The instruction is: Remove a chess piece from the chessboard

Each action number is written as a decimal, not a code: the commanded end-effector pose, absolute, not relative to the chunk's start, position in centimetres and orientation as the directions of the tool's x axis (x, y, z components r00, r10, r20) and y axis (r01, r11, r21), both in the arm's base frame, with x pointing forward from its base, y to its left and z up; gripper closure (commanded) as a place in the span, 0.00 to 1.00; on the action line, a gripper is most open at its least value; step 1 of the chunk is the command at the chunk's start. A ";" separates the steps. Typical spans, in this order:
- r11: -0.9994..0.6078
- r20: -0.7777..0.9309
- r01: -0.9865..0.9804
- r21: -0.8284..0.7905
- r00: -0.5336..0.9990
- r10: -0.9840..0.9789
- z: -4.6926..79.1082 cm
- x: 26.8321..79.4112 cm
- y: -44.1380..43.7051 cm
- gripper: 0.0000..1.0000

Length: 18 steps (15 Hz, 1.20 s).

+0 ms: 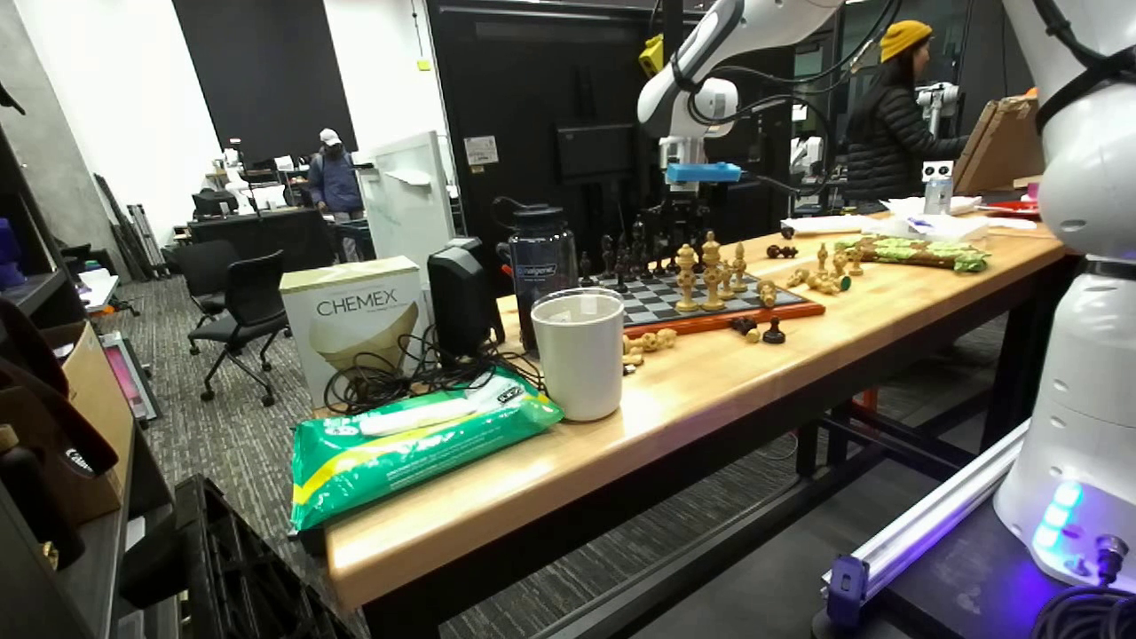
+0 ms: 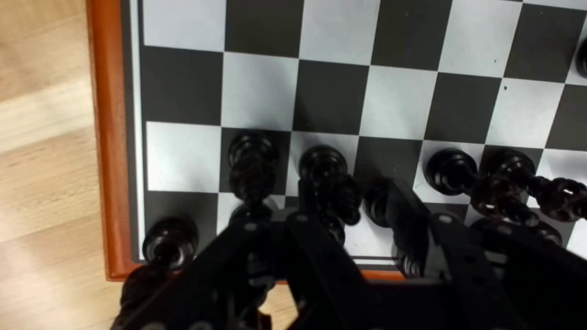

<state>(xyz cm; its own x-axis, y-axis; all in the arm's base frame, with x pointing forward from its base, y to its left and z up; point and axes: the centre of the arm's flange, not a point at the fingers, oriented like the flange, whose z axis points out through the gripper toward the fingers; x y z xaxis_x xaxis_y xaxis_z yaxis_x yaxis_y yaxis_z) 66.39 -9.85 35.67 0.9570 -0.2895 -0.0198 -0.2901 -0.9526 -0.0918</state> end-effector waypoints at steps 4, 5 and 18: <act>-0.959 -0.016 -0.275 -0.073 0.961 -0.274 36.9 66.0 -9.3 0.58; -0.959 -0.015 -0.274 -0.067 0.962 -0.274 37.1 66.0 -9.3 0.57; -0.969 -0.003 -0.246 -0.003 0.969 -0.246 38.4 65.8 -8.8 0.55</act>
<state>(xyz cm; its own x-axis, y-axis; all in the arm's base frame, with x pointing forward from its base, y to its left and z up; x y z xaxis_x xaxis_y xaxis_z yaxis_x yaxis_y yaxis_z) 66.64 -9.52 36.82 0.9693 -0.2458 0.0020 -0.2457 -0.9690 -0.0246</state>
